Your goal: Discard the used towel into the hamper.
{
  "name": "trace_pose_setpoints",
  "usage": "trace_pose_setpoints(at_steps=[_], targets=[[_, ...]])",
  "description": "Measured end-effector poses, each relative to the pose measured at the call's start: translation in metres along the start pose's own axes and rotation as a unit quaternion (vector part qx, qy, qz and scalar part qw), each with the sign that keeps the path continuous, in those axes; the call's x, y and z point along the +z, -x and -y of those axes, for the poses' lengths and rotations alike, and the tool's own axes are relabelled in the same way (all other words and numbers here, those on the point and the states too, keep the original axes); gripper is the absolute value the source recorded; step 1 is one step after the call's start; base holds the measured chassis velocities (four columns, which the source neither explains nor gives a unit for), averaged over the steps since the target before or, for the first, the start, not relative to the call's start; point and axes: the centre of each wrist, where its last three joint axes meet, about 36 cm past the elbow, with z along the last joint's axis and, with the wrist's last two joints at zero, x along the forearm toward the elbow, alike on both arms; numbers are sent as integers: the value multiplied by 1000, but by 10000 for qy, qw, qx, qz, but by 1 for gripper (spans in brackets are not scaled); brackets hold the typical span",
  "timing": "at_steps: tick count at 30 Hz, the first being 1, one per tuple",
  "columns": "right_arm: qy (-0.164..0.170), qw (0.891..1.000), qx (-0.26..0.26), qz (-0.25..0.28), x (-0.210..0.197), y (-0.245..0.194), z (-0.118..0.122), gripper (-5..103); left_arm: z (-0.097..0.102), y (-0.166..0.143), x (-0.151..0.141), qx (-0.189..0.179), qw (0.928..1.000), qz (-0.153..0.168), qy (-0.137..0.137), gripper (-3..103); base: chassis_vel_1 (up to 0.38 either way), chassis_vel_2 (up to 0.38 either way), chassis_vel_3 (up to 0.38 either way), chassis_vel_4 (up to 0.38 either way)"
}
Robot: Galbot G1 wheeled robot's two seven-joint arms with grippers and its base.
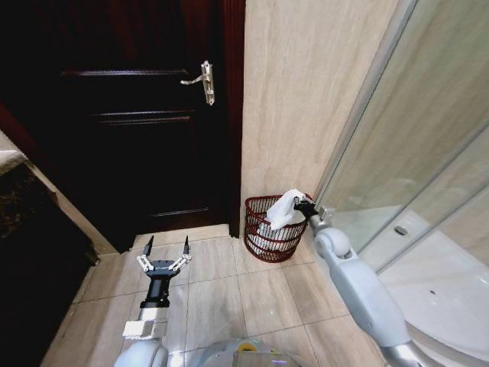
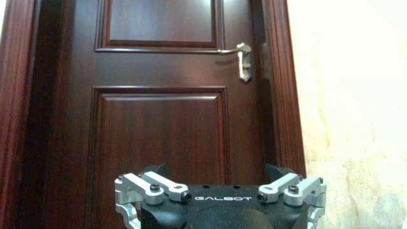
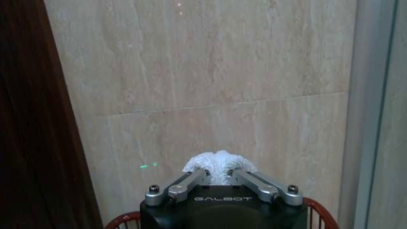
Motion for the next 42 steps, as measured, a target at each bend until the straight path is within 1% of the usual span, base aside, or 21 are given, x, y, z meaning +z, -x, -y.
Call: trace_pose_setpoints(at_steps=[3, 8, 17, 34, 39, 40, 41, 42], targets=[[63, 9999, -30, -103, -5, -5, -1, 4, -1, -2, 7, -52, 10000, -42, -69, 100, 0, 0, 0, 0], [12, 9997, 24, -227, -8, -10, 2, 4, 1, -4, 16, -37, 9999, -107, -102, 100, 0, 0, 0, 0], [-14, 9998, 123, -164, -11, -9, 6, 4, 0, 0, 21, 3, 9999, -114, -84, 100, 0, 0, 0, 0], [-23, 9999, 83, -108, -3, -16, -8, 4, -9, 0, 23, -14, 9999, -140, -29, 100, -49, 51, 56, -51], [-16, 9995, 131, -297, 0, -28, -11, 4, -8, 0, 25, -3, 9999, -146, -46, 100, -95, 106, 94, -95], [-43, 9988, 89, -483, 1, -32, -8, 4, -6, 0, 26, 3, 9999, -155, -60, 100, -53, 53, 52, -92], [-29, 9985, 77, -537, 0, -33, -8, 4, -6, 0, 26, 4, 9999, -155, -64, 100, -53, 53, 52, -58], [73, 9970, 22, -769, -1, -34, -5, 4, -5, -1, 26, 12, 9998, -160, -73, 100, -15, 12, 36, -58]])
